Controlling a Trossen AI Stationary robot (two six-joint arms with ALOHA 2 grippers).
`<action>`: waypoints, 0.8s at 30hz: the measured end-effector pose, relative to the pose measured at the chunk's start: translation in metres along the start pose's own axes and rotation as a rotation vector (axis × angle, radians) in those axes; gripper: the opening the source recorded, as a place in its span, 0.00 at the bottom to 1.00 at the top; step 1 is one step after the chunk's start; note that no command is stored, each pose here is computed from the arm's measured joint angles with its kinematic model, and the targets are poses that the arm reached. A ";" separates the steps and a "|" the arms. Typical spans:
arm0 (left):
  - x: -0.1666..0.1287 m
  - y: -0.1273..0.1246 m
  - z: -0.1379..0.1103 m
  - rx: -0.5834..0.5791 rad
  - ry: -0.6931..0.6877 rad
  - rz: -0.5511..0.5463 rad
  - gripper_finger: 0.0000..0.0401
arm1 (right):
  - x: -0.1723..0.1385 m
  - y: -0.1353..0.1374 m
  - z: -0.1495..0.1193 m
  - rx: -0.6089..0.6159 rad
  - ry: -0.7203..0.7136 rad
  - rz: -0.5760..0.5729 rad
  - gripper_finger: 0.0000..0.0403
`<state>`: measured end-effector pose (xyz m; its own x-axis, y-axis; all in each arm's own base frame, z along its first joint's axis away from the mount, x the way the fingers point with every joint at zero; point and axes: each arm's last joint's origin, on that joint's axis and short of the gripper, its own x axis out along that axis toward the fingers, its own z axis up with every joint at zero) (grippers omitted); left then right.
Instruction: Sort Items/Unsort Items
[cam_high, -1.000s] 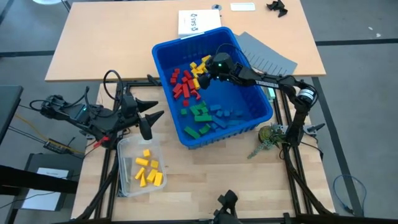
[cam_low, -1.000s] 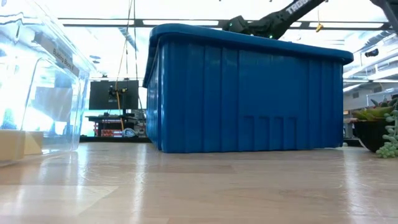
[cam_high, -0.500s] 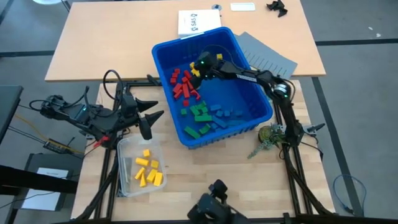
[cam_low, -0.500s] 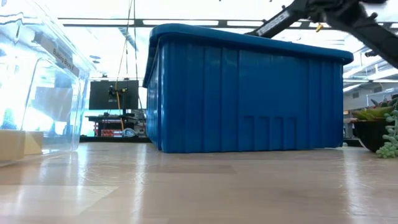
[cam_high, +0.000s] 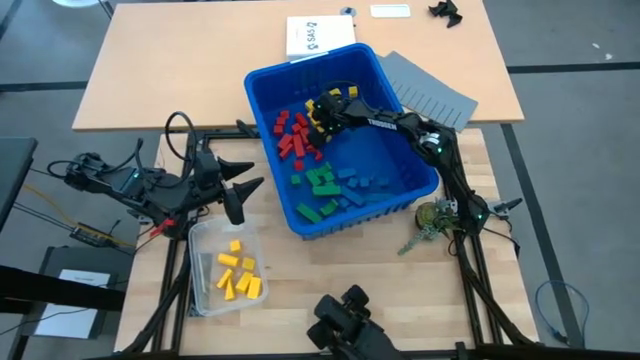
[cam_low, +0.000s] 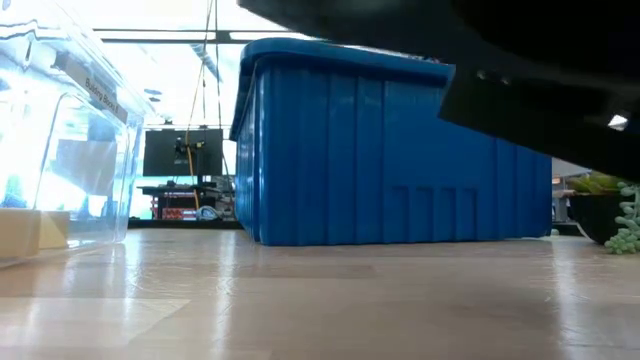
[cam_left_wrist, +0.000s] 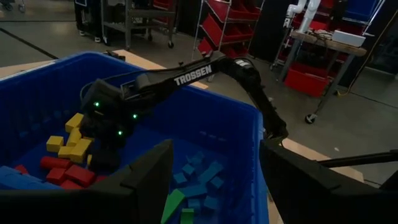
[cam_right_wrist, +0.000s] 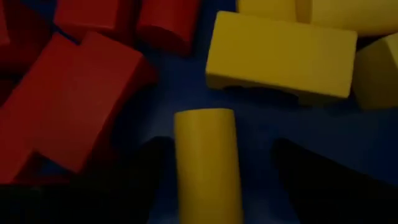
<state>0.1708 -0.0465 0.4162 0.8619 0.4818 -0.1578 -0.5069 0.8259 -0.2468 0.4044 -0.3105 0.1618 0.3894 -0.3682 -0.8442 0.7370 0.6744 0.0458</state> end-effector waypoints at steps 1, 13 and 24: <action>0.000 0.000 0.000 0.000 0.000 0.000 0.62 | 0.000 -0.002 0.000 0.000 0.004 -0.002 0.76; 0.000 0.000 0.001 -0.006 -0.004 -0.002 0.62 | -0.002 -0.004 -0.003 -0.148 0.044 -0.011 0.31; 0.000 0.000 0.001 -0.007 -0.005 -0.003 0.62 | -0.072 0.033 0.010 -0.289 -0.049 0.041 0.31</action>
<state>0.1709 -0.0465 0.4169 0.8633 0.4810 -0.1526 -0.5046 0.8252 -0.2537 0.4063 -0.2678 0.2294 0.4471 -0.3632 -0.8174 0.5353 0.8408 -0.0809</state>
